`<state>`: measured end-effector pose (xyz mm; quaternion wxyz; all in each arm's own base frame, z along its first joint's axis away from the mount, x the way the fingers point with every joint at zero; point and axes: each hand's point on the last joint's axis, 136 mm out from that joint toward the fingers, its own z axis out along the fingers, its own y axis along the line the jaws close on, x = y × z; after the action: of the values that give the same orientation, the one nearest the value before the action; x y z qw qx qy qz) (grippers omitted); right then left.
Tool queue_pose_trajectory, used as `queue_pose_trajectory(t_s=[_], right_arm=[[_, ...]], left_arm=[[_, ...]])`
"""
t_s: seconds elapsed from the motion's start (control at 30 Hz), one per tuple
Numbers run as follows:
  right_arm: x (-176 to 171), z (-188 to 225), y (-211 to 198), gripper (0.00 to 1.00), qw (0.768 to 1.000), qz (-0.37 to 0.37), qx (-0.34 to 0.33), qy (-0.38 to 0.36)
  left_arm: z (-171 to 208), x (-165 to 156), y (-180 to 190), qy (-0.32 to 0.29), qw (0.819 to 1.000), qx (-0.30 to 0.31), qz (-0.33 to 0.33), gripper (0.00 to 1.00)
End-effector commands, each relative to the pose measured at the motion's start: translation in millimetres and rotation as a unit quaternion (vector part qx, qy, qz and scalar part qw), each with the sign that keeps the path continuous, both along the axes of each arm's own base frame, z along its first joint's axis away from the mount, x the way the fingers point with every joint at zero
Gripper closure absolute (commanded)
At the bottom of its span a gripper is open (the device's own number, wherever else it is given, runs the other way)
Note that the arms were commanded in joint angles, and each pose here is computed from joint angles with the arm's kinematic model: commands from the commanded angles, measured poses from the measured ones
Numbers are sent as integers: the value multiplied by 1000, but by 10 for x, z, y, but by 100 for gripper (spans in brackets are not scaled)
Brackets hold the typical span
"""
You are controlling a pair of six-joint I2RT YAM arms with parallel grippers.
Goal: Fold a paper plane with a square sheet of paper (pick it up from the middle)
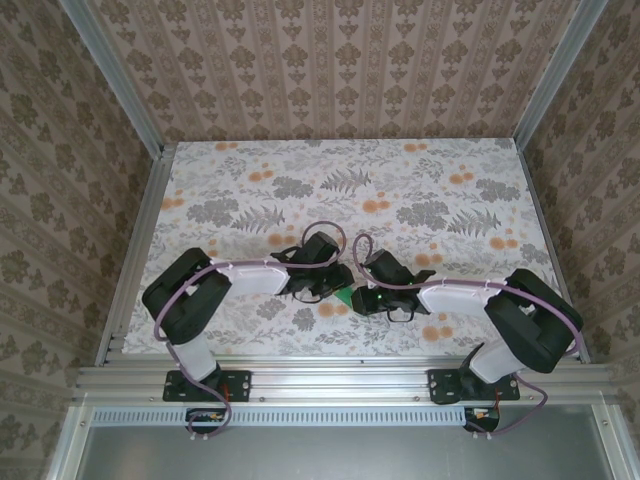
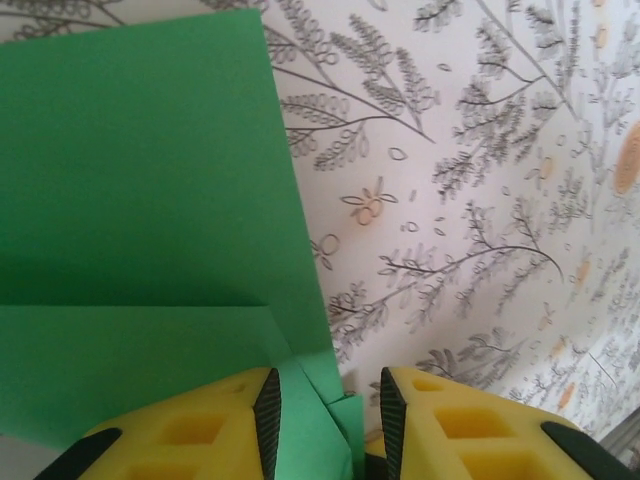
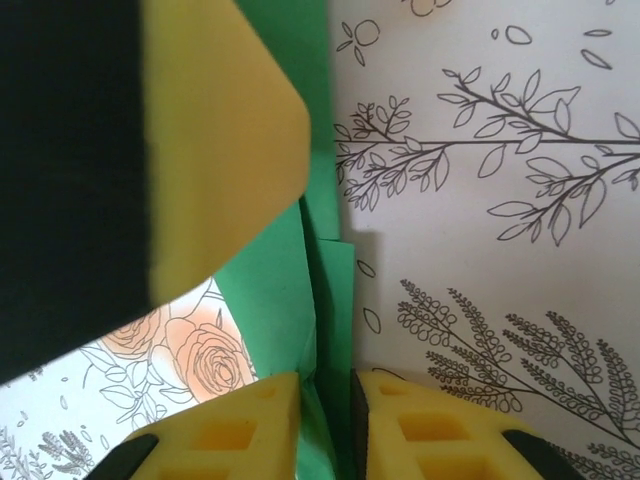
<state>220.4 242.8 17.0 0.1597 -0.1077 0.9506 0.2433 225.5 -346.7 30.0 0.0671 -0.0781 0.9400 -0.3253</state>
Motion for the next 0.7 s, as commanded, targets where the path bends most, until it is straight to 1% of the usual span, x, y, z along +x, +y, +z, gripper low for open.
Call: queue_pose_trajectory(t_s=[0.0,0.07,0.13,0.17,0.27,0.33,0.47,0.67], right_arm=[[-108,44,39,73,999,6,32,20],[-99,136,40,70,999,5,46,15],[-119,196,37,65,998,7,60,20],[-108,289,39,64,997,8,72,13],[-124,358,-38,57,997,1,70,18],[-116,387,-108,57,997,-12,69,20],[-123,443,-125,58,996,-14,80,32],[-145,371,-93,68,995,-11,72,71]], left_arm=[[-179,-26,59,17,1000,15,5,66],[-227,-36,71,22,1000,20,3,66],[-250,-44,77,23,999,24,0,67],[-251,-41,85,22,999,26,0,67],[-238,-38,102,19,999,32,-3,67],[-211,-30,94,15,999,33,-7,67],[-178,-21,66,11,999,31,-14,67],[-169,-22,65,11,999,31,-17,67]])
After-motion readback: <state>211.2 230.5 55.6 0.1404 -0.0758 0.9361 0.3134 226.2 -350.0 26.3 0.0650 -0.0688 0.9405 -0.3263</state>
